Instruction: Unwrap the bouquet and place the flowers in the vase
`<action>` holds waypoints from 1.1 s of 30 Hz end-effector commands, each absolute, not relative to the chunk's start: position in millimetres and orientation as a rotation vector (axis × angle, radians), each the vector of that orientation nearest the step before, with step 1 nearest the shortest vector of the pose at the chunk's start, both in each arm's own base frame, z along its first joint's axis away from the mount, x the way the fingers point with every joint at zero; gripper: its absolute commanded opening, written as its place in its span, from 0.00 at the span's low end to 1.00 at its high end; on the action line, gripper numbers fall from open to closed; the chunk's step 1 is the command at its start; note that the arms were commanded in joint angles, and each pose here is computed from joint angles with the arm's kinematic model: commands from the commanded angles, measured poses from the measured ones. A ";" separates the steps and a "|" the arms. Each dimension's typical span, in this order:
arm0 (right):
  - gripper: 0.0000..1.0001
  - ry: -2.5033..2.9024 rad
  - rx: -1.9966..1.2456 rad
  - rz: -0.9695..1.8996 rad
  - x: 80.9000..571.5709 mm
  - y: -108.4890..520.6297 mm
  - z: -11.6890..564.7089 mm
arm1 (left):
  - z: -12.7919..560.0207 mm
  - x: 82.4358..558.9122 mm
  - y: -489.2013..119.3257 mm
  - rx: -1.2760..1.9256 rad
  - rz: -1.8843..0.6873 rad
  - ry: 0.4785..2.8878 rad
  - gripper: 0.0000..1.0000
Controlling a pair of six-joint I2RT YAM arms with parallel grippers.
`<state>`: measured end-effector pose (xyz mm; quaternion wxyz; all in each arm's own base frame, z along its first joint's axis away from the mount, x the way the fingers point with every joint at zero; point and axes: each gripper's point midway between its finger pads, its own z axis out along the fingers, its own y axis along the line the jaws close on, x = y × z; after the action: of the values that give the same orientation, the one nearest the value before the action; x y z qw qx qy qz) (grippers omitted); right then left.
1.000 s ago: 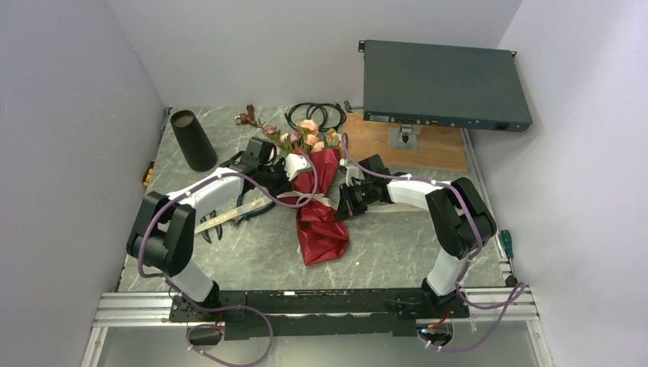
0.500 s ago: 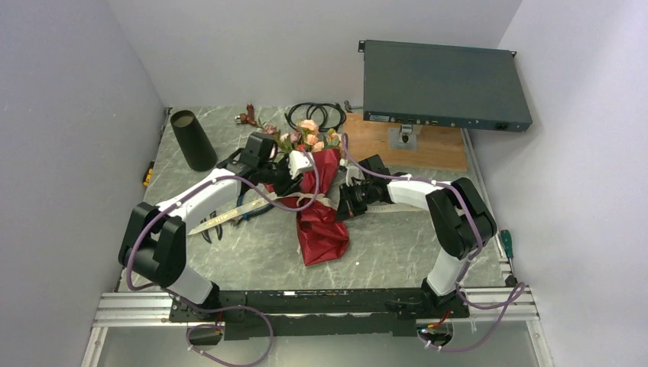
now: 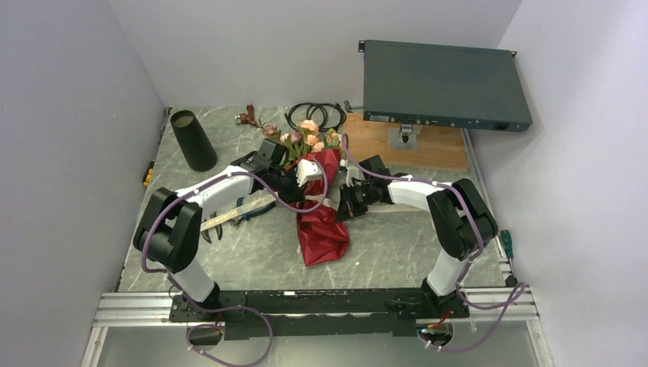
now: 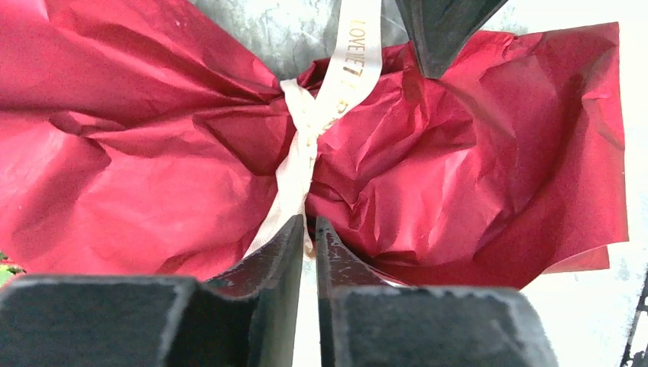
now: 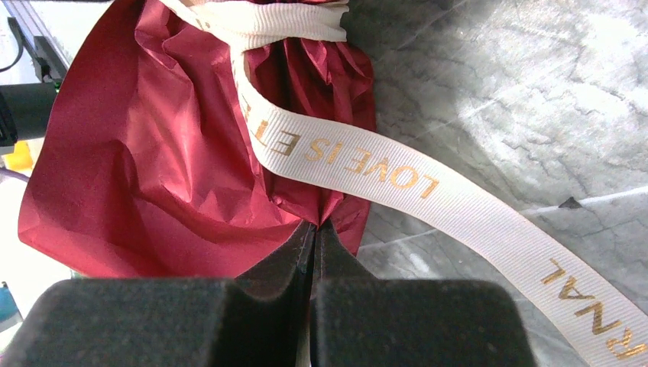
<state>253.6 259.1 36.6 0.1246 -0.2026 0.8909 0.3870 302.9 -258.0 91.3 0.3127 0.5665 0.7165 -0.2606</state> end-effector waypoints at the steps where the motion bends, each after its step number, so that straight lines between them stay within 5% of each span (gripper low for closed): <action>1: 0.00 2.550 -0.613 1.109 254.2 258.5 45.0 | 94.0 308.9 -249.1 1.467 -0.675 1.916 0.13; 5: 0.00 2.556 -0.617 1.103 252.9 257.2 42.6 | 101.5 318.1 -240.1 1.422 -0.651 1.922 0.00; 12: 0.00 2.552 -0.616 1.109 252.7 257.8 43.3 | 121.2 326.8 -235.7 1.360 -0.642 1.872 0.00; 17: 0.00 2.545 -0.617 1.115 253.1 258.6 45.0 | 130.2 311.0 -257.1 1.408 -0.709 1.826 0.30; 23: 0.00 2.543 -0.616 1.118 253.4 259.1 45.9 | 112.9 310.9 -271.8 1.405 -0.713 1.888 0.36; 33: 0.00 2.547 -0.621 1.109 250.7 256.6 44.4 | 88.4 330.1 -248.0 1.365 -0.519 2.007 0.11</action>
<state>250.2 256.9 36.0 0.1256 -0.2025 0.8913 0.3857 313.4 -258.0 80.2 0.3008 0.5281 0.7583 -0.2358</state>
